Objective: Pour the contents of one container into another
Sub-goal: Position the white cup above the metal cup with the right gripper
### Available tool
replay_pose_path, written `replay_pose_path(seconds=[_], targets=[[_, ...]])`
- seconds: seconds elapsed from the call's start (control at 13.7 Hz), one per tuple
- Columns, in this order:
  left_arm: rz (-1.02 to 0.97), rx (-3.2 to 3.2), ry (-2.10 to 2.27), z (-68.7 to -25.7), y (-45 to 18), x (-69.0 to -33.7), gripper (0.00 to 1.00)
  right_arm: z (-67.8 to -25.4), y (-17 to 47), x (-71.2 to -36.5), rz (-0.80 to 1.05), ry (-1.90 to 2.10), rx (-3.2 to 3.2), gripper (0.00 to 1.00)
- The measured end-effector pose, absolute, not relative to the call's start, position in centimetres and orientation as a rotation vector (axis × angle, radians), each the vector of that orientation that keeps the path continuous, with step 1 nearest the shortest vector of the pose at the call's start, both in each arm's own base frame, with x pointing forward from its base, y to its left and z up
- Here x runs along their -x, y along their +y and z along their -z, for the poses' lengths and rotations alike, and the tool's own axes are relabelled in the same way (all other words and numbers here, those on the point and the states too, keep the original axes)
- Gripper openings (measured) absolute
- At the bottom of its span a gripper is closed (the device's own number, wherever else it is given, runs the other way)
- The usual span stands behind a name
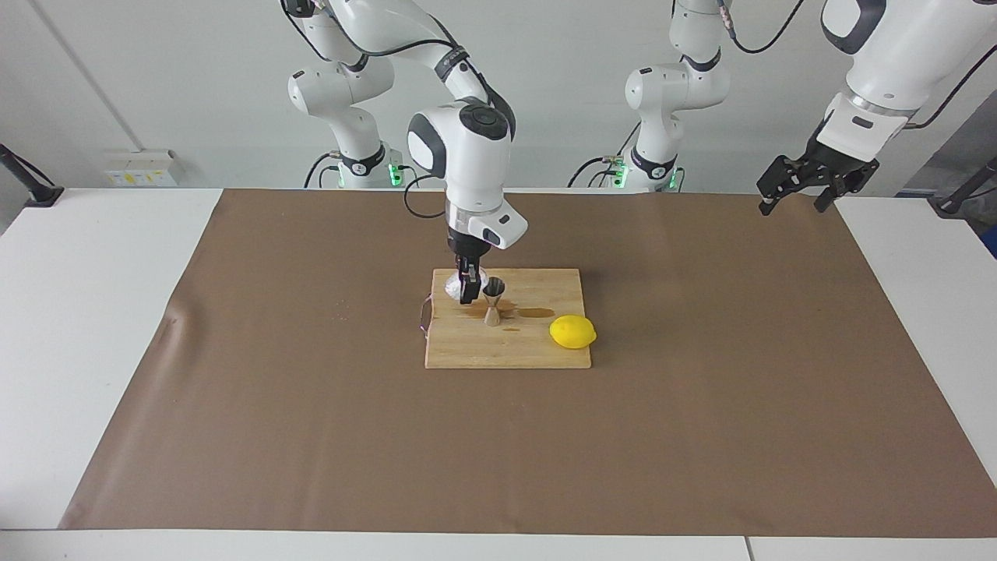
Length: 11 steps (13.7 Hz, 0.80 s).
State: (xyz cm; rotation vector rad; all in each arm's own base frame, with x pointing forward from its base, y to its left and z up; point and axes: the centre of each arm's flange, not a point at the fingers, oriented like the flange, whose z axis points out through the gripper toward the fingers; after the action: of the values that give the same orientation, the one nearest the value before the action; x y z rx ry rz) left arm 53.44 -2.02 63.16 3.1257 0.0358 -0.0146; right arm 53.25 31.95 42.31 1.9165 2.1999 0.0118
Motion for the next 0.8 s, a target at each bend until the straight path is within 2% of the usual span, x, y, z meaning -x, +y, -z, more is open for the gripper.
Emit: replay_pose_path(seconds=[0.8], targets=[[0.023,-3.126,0.027,-63.0,-2.3,-53.5,1.00,-42.4,34.0,-52.1,0.000,2.088,-1.822,0.51]])
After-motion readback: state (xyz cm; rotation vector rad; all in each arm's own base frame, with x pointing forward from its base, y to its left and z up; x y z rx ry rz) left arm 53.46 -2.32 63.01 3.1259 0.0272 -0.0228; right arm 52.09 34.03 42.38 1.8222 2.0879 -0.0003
